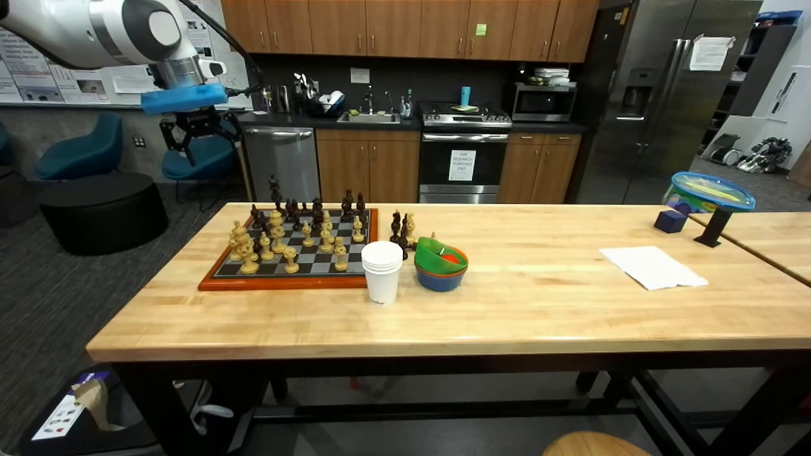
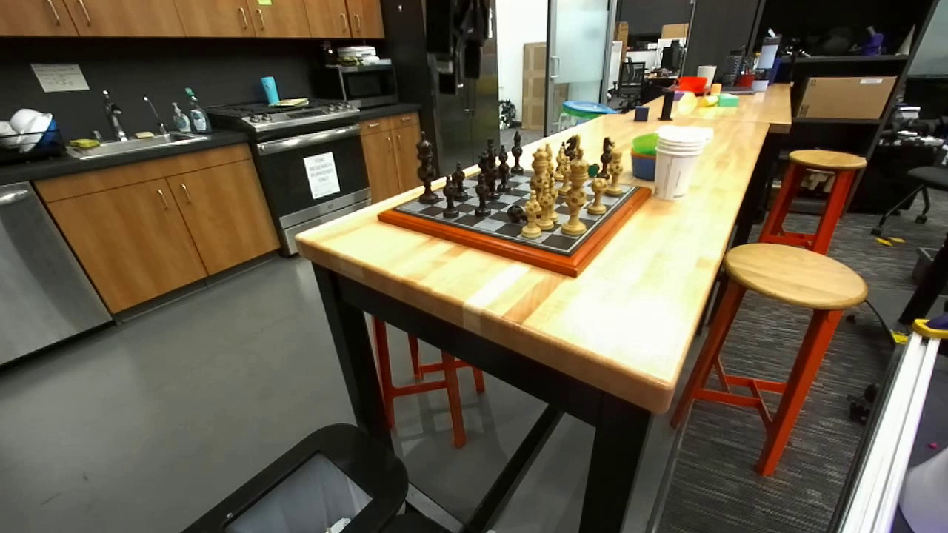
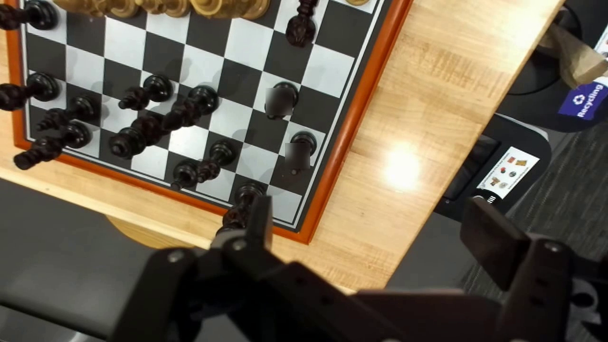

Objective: Make two moves using two different chess pieces

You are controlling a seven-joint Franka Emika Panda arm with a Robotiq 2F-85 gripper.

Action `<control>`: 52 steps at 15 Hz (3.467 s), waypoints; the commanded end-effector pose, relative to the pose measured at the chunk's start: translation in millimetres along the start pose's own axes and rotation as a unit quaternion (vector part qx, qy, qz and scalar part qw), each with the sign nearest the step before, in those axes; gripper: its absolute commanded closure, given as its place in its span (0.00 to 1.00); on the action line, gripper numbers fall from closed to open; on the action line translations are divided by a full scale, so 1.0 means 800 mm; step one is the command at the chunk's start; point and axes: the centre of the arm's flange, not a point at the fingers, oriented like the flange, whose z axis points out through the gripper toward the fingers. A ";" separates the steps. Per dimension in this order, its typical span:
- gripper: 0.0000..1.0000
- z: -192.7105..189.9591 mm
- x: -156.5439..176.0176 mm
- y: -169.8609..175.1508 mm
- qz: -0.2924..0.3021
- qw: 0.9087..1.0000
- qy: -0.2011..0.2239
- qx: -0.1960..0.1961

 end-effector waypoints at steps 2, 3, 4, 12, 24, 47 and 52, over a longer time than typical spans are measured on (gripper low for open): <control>0.00 0.000 0.000 0.000 0.000 1.000 0.000 0.000; 0.00 0.000 0.000 0.000 0.000 1.000 0.000 0.000; 0.00 0.000 0.000 0.000 0.000 1.000 0.000 0.000; 0.00 0.000 0.000 0.000 0.000 1.000 0.000 0.000; 0.00 0.017 0.003 0.027 -0.016 1.000 -0.001 0.000; 0.00 0.068 0.020 0.060 -0.013 1.000 -0.009 -0.020; 0.00 0.085 -0.009 0.085 0.024 0.998 -0.040 -0.052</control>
